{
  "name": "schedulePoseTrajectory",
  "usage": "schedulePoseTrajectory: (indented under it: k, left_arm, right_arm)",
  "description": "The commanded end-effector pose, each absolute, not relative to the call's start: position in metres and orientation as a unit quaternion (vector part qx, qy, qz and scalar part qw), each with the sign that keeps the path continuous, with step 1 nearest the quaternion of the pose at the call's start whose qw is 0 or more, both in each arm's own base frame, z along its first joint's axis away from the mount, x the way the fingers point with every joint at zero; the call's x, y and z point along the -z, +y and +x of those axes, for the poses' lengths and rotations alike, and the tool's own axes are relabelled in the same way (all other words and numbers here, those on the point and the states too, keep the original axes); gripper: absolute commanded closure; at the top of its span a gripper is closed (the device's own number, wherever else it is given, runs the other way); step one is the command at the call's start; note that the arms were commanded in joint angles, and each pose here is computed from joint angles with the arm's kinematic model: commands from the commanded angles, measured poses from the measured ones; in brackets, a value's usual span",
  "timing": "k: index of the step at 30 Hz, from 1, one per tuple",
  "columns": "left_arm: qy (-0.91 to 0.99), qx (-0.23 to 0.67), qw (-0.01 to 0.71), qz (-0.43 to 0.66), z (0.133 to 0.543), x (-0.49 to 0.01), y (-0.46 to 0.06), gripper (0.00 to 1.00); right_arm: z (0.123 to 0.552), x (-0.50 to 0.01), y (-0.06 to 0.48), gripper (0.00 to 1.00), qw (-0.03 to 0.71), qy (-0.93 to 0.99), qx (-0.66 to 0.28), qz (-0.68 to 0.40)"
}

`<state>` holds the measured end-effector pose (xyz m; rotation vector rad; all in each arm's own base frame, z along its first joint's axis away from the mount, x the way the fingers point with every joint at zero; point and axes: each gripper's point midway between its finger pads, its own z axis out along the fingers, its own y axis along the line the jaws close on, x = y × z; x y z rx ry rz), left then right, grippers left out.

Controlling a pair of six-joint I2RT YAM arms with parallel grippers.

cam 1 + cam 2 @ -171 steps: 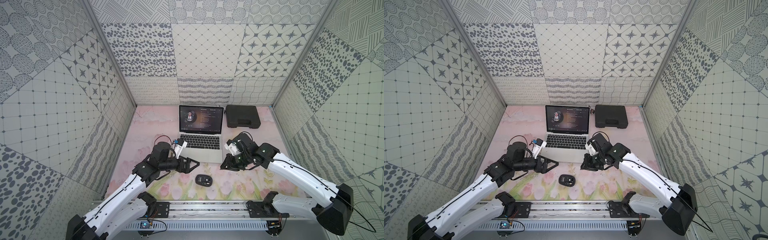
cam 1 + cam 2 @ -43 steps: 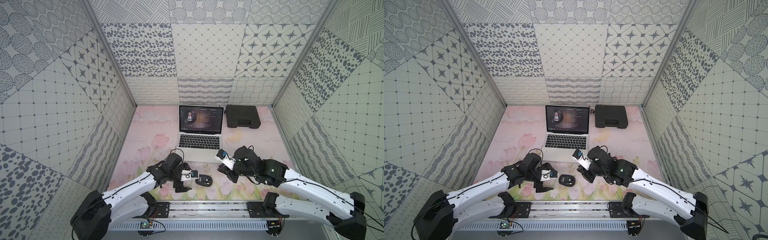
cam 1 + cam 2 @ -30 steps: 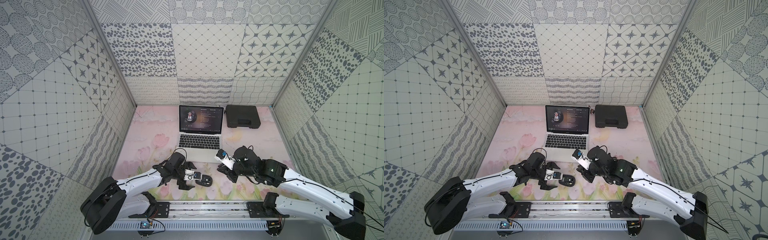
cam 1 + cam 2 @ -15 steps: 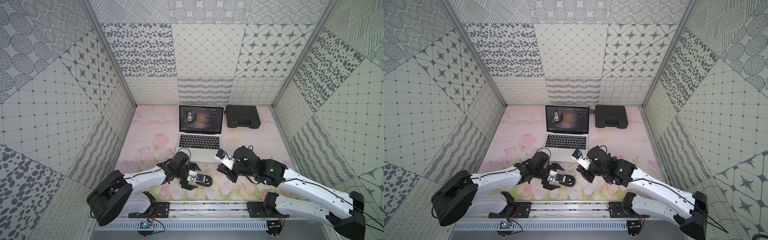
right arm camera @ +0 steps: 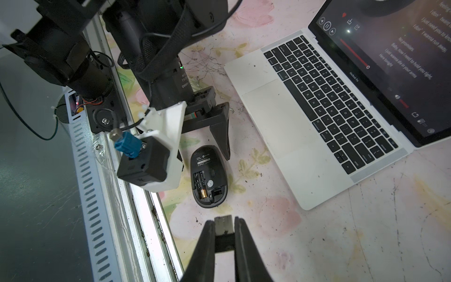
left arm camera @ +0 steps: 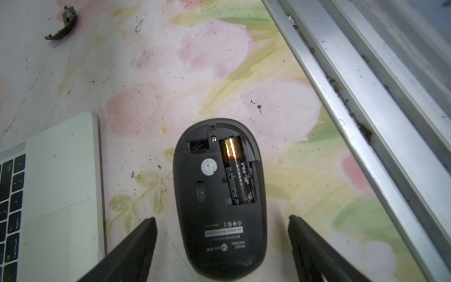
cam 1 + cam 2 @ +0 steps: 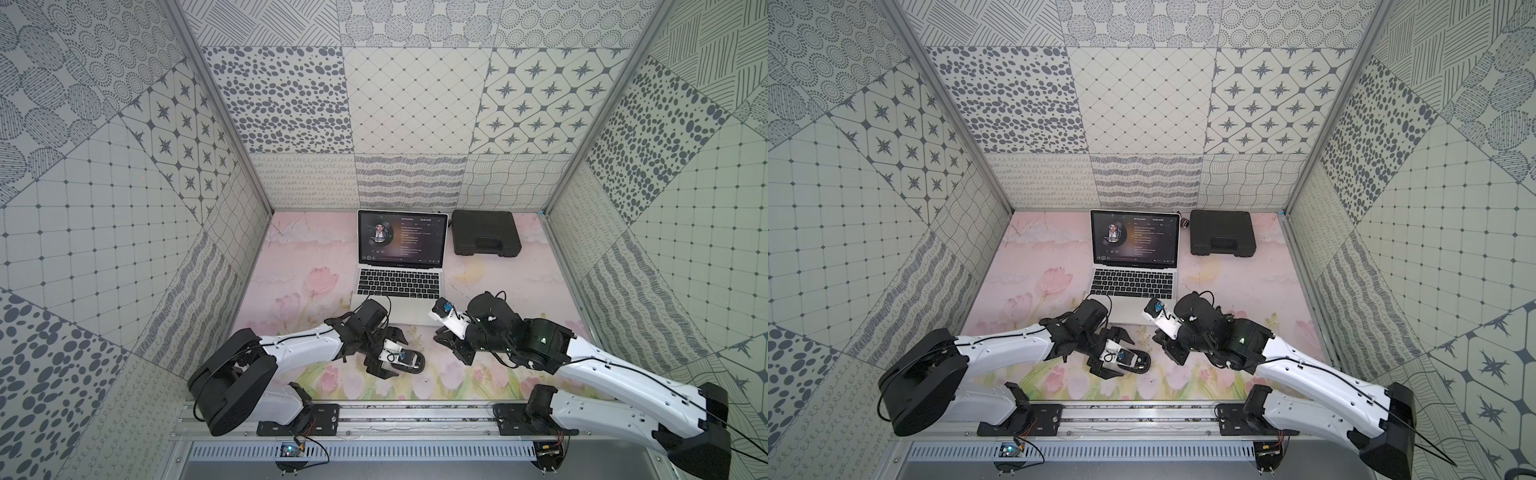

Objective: Remove the wireless mouse receiver from the laptop
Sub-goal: Pick up the mouse from the center of the board.

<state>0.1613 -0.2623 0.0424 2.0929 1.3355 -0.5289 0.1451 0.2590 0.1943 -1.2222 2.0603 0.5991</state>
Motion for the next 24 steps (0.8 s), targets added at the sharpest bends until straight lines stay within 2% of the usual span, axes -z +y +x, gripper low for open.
schedulePoseTrajectory:
  k: [1, 7, 17, 20, 24]
  left_arm:
    - [0.482, 0.215, 0.254, 0.810, 0.144, -0.035, -0.256, 0.11]
    - [0.492, 0.212, 0.231, 0.812, 0.148, -0.031, -0.259, 0.18]
    - [0.540, 0.216, 0.239, 0.778, 0.165, -0.043, -0.272, 0.39]
    - [0.559, 0.224, 0.249, 0.758, 0.168, -0.056, -0.276, 0.41]
    - [0.583, 0.223, 0.255, 0.738, 0.171, -0.075, -0.275, 0.39]
  right_arm:
    - [0.148, -0.216, 0.264, 0.95, 0.360, 0.775, -0.246, -0.457]
    - [0.148, -0.217, 0.265, 0.95, 0.361, 0.774, -0.246, -0.458]
    - [0.151, -0.220, 0.261, 0.96, 0.372, 0.775, -0.239, -0.452]
    - [0.152, -0.220, 0.257, 0.96, 0.375, 0.777, -0.232, -0.449]
    - [0.153, -0.219, 0.252, 0.96, 0.378, 0.780, -0.224, -0.446]
